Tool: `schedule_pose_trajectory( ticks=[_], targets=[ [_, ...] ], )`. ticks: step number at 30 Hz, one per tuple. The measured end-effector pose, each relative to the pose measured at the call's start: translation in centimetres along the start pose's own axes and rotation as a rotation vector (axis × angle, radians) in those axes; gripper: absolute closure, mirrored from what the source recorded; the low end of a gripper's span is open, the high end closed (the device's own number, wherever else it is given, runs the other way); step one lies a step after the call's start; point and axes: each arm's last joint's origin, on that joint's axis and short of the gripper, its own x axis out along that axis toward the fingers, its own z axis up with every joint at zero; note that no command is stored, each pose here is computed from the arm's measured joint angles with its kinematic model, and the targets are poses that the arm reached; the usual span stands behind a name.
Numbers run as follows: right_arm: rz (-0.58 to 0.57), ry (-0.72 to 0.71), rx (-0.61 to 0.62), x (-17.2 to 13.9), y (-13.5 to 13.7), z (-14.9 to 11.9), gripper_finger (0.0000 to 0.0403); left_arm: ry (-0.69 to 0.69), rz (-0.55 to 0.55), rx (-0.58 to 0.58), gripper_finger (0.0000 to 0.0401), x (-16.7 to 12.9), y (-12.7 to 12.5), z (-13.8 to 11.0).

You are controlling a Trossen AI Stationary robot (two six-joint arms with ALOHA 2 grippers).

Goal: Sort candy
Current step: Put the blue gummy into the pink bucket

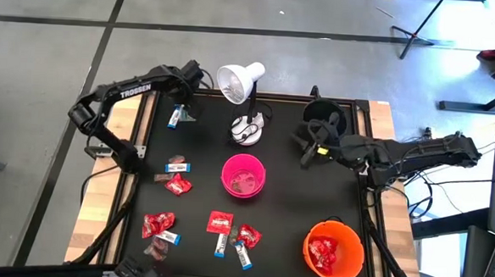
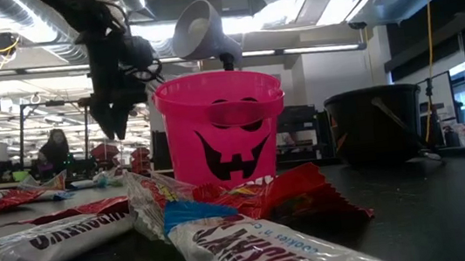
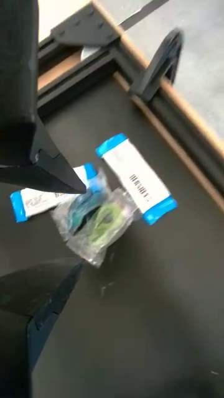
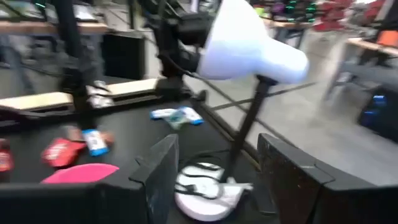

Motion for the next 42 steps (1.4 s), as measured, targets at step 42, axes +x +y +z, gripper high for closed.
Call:
schedule_pose_trajectory(
  ticks=[42],
  targets=[
    [0.169,0.0,0.097,0.2,0.7,0.1,0.0187,-0.084,0.045,-0.301,0.0245,5.4,1.4,-2.1]
  ],
)
